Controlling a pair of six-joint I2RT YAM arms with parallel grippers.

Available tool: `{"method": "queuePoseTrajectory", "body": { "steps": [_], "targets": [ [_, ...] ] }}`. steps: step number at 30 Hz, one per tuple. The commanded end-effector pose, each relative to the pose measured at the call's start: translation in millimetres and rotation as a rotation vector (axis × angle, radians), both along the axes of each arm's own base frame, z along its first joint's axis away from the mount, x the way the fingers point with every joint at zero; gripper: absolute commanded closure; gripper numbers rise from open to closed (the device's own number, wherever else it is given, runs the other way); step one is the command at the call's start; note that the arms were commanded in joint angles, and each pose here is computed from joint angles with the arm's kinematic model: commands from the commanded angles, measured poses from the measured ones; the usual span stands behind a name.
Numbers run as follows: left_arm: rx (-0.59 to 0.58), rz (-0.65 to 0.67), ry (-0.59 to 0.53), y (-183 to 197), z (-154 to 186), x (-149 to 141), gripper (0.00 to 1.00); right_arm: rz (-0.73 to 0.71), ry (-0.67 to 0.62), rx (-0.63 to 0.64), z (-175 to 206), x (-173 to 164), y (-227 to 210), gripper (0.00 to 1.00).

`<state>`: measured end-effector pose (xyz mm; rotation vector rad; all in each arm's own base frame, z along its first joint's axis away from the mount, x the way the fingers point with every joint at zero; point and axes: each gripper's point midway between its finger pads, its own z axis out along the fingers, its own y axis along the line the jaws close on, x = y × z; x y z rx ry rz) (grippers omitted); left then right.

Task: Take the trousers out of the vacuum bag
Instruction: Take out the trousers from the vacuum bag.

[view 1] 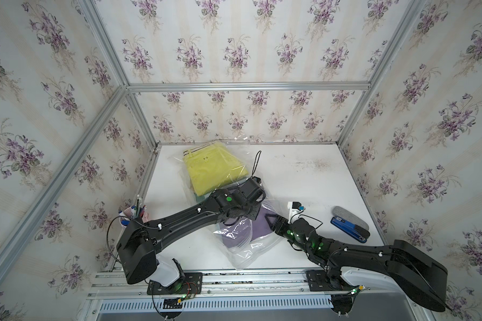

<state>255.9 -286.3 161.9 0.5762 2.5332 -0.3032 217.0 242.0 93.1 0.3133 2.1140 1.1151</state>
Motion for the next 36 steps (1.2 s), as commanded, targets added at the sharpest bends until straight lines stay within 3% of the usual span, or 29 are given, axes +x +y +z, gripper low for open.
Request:
{"method": "queuePoseTrajectory", "body": {
  "steps": [1,7,11,21,30,34,36],
  "targets": [
    [-0.002,0.018,-0.018,2.4,3.2,3.2,1.00,0.017,-0.036,0.023,10.0,4.9,8.5,0.45],
    [0.003,0.023,-0.028,8.6,1.7,0.9,1.00,0.030,-0.059,0.006,16.1,2.4,5.8,0.82],
    [0.023,0.033,-0.035,13.3,0.1,2.0,1.00,0.062,-0.059,0.012,25.9,-5.0,4.3,0.99],
    [0.031,0.035,-0.045,14.5,7.5,10.4,1.00,0.124,-0.056,0.072,55.1,-31.5,-8.6,1.00],
    [0.033,0.039,-0.051,17.6,15.3,11.1,0.99,0.127,0.005,0.058,59.5,-52.1,-28.5,1.00],
    [-0.007,0.020,-0.046,15.9,24.4,2.2,0.85,0.110,0.007,0.047,60.4,-51.5,-32.9,1.00],
    [-0.043,-0.009,-0.055,14.4,34.2,-8.3,0.62,0.110,0.005,0.049,63.9,-50.5,-31.3,1.00]
  ]
}}
